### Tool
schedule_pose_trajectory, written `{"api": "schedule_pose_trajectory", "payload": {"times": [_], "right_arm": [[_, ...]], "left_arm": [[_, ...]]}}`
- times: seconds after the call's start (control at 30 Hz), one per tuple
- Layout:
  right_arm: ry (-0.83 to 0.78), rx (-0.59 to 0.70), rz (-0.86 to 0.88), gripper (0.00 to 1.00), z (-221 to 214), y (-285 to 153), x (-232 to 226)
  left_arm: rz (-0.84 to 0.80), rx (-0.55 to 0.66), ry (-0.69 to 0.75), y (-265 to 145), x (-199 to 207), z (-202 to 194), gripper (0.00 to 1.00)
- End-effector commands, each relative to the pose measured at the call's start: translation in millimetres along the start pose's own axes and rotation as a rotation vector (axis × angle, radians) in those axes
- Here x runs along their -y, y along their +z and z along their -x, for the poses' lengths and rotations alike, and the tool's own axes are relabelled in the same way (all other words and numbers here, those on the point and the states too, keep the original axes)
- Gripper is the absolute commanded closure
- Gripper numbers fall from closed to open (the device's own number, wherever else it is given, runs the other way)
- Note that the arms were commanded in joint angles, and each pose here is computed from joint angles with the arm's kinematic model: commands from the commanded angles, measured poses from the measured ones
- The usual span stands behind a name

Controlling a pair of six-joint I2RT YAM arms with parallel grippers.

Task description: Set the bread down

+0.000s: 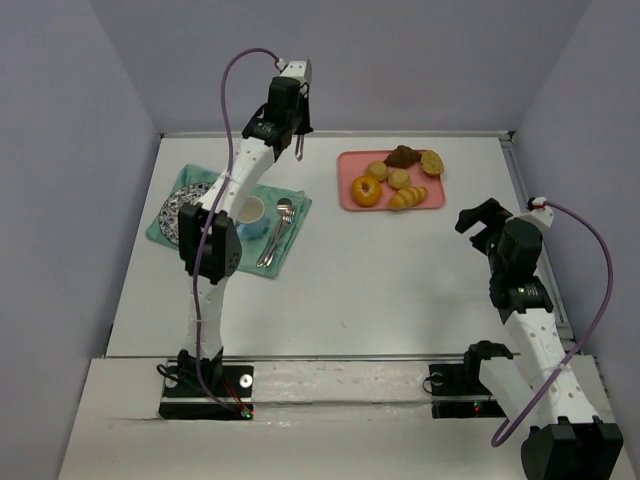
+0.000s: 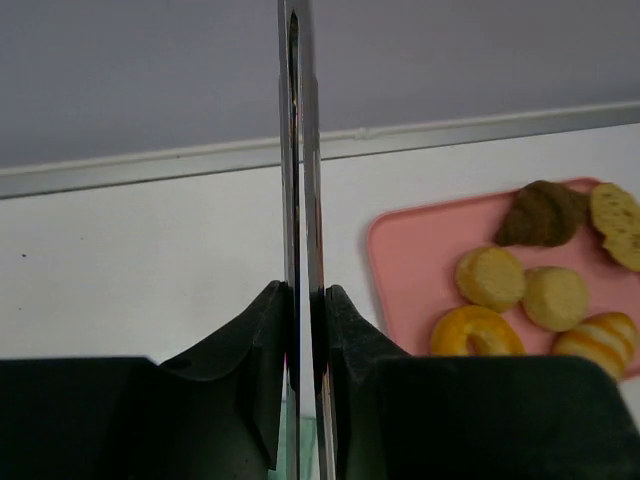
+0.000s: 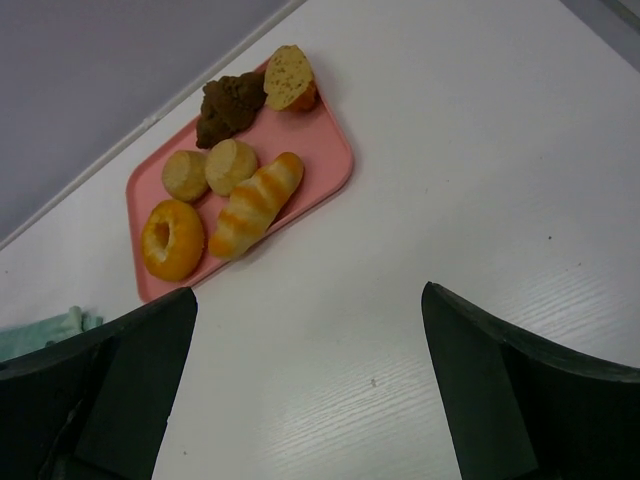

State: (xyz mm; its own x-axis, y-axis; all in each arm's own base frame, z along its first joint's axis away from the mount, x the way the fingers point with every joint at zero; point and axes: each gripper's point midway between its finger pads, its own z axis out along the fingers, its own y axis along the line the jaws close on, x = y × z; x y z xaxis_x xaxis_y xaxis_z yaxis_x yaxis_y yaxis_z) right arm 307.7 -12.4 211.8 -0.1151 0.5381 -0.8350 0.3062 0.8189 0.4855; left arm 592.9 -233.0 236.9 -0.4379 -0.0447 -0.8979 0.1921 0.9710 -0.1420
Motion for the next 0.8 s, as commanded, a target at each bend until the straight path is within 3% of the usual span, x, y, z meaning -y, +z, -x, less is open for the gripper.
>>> {"api": "schedule_pose_trajectory", "payload": {"times": [0.0,0.1,0.13,0.17,0.23,0.27,0.3,0.37,0.67,0.77], "right_arm": [[-0.014,0.001,0.047,0.00,1,-6,-7],[-0.007,0.005,0.063,0.00,2,-9,-10],[-0.005,0.008,0.067,0.00,3,-10,-10],[-0.002,0.004,0.072,0.00,2,-10,-11],[0.003,0.002,0.078,0.00,2,-11,-12],[0.006,0.001,0.085,0.00,2,-11,-14],[0.004,-0.005,0.092,0.00,1,-11,-15],[0.009,-0.010,0.100,0.00,0,-12,-17],[0.014,-0.019,0.113,0.00,-2,-12,-19],[0.015,-0.017,0.112,0.00,-1,-12,-19]], "left_arm": [[-0.122,0.125,0.023,-72,38,39,0.81],[-0.160,0.108,0.030,-99,54,5,0.80],[-0.198,0.179,0.015,-125,68,19,0.78],[-0.197,0.128,0.016,-125,66,-17,0.76],[-0.224,0.127,-0.013,-141,73,-33,0.72],[-0.275,0.177,-0.054,-162,84,-24,0.69],[-0.287,0.137,-0.054,-164,84,-51,0.67],[-0.346,0.140,-0.048,-184,98,-58,0.60],[-0.364,0.069,-0.066,-198,100,-103,0.43],[-0.354,0.054,-0.066,-192,99,-109,0.42]]}}
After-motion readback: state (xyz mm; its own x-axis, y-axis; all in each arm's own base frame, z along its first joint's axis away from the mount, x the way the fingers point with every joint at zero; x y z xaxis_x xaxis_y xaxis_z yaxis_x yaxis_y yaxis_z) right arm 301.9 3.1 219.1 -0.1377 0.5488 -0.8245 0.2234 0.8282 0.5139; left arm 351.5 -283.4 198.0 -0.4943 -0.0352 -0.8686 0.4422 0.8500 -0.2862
